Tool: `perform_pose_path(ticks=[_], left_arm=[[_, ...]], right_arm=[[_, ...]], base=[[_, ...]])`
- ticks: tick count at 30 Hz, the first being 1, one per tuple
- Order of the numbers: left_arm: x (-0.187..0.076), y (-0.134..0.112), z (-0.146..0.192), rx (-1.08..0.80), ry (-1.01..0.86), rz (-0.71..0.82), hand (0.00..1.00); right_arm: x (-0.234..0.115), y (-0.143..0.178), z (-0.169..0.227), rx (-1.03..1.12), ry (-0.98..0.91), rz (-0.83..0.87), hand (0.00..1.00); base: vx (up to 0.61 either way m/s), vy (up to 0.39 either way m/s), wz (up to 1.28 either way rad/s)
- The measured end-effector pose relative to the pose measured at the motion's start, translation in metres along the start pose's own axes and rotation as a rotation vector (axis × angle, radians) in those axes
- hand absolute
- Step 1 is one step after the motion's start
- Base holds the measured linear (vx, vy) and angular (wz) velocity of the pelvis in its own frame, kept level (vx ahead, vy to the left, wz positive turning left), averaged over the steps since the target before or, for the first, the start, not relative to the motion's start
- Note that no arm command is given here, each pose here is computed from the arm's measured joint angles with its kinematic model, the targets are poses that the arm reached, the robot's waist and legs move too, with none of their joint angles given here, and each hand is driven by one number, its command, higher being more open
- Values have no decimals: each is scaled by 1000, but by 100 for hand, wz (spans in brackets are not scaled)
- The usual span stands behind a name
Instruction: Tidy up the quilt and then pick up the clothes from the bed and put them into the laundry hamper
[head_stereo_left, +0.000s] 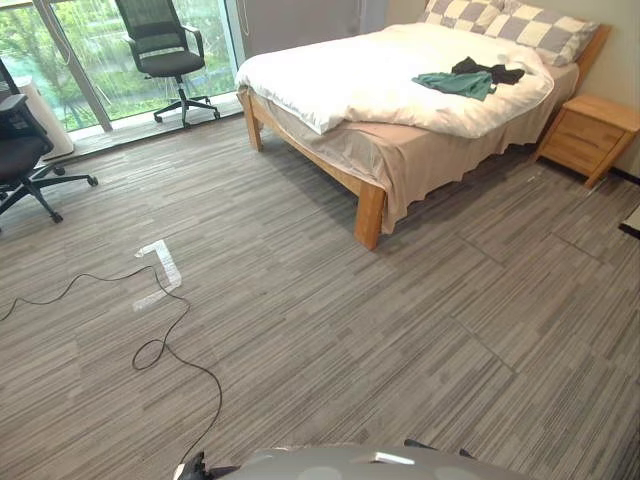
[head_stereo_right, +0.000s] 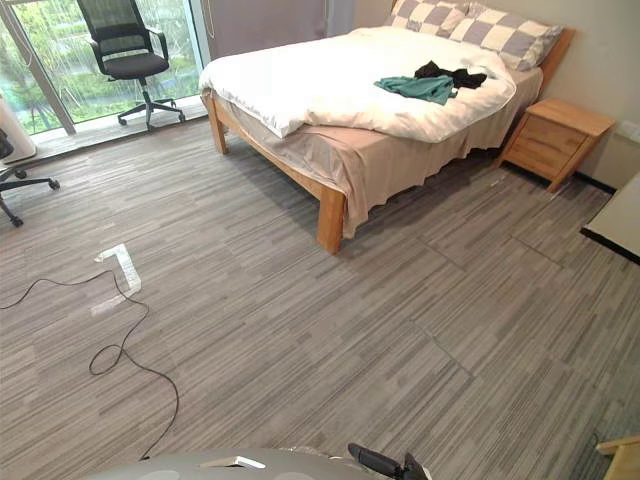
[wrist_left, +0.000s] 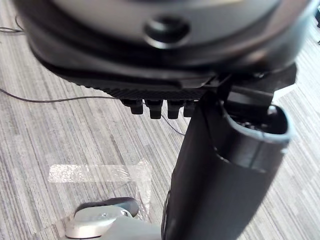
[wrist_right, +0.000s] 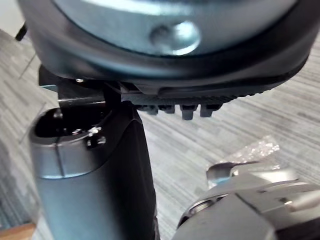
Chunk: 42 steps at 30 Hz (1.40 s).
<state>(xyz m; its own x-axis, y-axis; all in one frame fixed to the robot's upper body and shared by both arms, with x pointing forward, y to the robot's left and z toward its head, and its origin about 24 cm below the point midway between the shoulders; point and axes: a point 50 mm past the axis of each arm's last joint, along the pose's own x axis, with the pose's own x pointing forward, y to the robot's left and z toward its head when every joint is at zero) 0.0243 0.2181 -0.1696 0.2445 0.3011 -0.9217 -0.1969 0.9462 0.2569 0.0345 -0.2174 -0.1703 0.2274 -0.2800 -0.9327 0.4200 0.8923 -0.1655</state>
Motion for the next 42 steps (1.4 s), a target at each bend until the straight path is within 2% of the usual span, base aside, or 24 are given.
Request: perform_pose_path(ticks=[3, 16, 21, 26, 29, 30, 34, 38, 40, 42], left_arm=[[-1, -6, -5, -6, 19, -17, 100], [0, -2, 0, 32, 1, -17, 100], [3, -4, 14, 51, -45, -25, 100], [6, 17, 27, 35, -76, 35, 100], [8, 23, 39, 88, -102, 52, 100], [9, 23, 44, 158, -116, 54, 100], [10, 3, 66, 325, -186, 2, 100], [10, 0, 65, 313, -186, -14, 100], [7, -22, 70, 284, -222, -80, 100], [5, -27, 75, 252, -258, -101, 100]], right_arm=[[0, -3, -4, 34, 13, -10, 100], [0, 4, 0, 53, 8, -1, 100], [2, 6, 9, 94, -16, 4, 100], [2, 17, 18, 200, -43, 22, 100], [1, 23, 14, 244, -32, 23, 100], [1, 23, 15, 260, -32, 16, 100], [4, 10, 41, 354, -120, -1, 100], [3, 9, 44, 372, -148, -4, 100], [3, 4, 54, 372, -183, -8, 100], [4, -1, 56, 357, -186, -11, 100]], base=[[80, 51, 2], [20, 3, -5], [-51, -14, -14], [-41, -33, -54], [109, -105, -33], [242, -213, -40], [234, -184, -44], [500, -370, -39], [656, -540, -26], [545, -503, -21]])
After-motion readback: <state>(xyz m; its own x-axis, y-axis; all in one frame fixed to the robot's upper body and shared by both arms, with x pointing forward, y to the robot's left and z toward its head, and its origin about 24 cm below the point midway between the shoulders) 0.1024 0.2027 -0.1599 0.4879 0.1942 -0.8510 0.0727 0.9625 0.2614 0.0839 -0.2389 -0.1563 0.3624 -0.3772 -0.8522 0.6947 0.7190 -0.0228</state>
